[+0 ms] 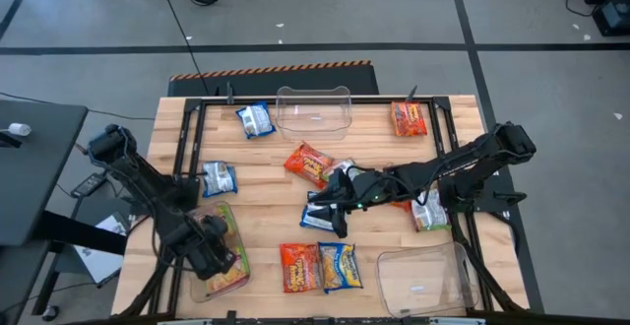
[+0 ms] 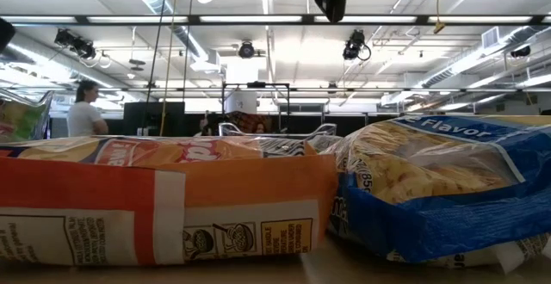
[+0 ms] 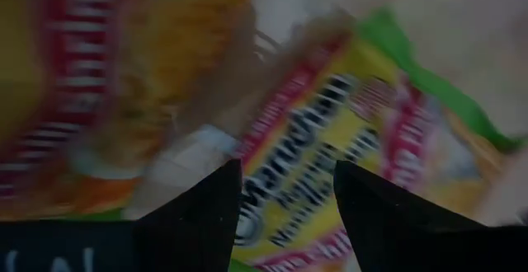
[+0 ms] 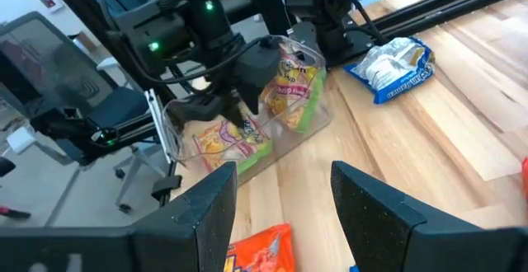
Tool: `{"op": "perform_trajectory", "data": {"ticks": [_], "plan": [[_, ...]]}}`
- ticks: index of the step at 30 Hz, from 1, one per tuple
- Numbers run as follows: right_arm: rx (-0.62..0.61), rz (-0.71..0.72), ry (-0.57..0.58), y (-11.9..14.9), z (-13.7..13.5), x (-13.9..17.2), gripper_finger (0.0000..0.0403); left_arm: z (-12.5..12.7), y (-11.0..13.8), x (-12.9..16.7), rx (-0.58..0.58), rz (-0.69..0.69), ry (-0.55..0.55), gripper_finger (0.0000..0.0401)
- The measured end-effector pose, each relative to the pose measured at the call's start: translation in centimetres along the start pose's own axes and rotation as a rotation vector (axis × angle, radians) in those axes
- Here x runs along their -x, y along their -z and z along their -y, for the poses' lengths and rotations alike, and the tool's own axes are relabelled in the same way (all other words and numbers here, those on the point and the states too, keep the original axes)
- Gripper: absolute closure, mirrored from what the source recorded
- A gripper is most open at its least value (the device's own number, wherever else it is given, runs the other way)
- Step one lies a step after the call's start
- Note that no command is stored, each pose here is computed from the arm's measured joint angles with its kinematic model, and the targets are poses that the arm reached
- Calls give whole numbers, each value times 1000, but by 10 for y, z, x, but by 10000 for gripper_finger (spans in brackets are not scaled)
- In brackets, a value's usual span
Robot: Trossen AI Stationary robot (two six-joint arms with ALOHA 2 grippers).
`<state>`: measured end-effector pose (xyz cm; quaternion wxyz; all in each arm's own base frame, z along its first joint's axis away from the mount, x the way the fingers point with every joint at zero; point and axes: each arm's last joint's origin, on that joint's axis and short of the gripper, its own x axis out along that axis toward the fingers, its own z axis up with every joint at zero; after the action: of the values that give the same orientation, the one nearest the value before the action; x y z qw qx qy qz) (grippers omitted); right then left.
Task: Sort Maruchan noodles
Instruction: Put the green noodle pack into the bottom left transparent bin
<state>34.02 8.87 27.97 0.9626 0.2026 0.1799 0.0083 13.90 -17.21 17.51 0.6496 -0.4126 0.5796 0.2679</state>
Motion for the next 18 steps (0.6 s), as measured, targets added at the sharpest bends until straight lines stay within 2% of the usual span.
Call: {"op": "perform_trajectory", "data": {"ticks": [6, 13, 18], "plan": [[-4, -1, 5, 0, 1, 0, 199, -2, 1, -2, 42, -33, -34, 206], [-1, -9, 14, -1, 6, -1, 199, -2, 4, -20, 48, -72, -140, 206], [-1, -32, 13, -2, 10, -1, 199, 6, 10, -30, 20, -151, -115, 207]]}}
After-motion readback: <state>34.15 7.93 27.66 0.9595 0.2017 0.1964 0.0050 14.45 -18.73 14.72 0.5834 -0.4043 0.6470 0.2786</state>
